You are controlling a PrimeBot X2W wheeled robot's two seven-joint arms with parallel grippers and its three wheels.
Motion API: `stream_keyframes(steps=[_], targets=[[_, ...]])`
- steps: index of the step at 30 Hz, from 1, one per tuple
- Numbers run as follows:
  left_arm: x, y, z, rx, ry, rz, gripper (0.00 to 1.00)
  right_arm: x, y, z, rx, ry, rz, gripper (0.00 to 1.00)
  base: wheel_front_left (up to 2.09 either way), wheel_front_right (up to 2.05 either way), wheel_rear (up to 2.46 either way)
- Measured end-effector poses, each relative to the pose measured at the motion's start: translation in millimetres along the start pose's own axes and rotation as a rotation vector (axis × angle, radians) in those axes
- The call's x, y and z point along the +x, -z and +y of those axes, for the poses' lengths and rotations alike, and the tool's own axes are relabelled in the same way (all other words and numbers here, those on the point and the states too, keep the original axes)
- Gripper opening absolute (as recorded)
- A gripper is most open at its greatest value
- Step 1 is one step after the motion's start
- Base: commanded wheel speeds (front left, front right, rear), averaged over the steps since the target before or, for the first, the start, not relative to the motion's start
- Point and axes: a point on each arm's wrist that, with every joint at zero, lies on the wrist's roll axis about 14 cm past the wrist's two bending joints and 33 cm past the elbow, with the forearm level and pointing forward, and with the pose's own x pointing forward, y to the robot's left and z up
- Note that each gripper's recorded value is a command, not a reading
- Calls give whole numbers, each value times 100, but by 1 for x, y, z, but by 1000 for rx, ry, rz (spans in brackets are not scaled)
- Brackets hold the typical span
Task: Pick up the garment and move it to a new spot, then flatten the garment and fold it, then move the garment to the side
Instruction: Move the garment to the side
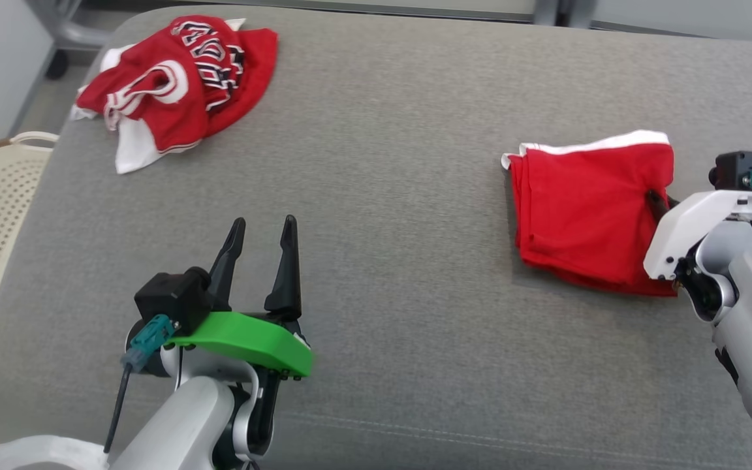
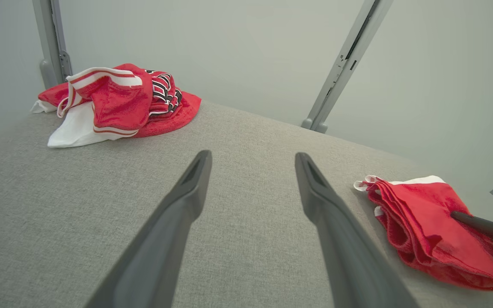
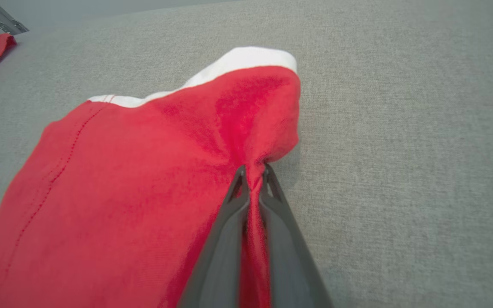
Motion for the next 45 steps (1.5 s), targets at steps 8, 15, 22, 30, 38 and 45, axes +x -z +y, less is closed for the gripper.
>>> stream_keyframes(steps=[8, 15, 22, 30, 38, 45], targets=[[22, 13, -42, -6, 128, 37, 100, -21, -14, -39, -15, 89, -47, 0, 0, 0, 0], [42, 27, -88, -7, 266, 72, 100, -44, -36, -78, -13, 183, -113, 0, 0, 0, 0], [67, 40, -126, -1, 383, 101, 100, -55, -66, -127, -32, 293, -166, 0, 0, 0, 0], [89, 68, -143, -4, 446, 151, 100, -45, -81, -173, -123, 376, -146, 0, 0, 0, 0], [100, 89, -161, -19, 516, 185, 100, -48, -75, -227, -194, 482, -79, 0, 0, 0, 0], [98, 103, -181, -35, 583, 218, 100, -60, -72, -254, -212, 554, -68, 0, 0, 0, 0]])
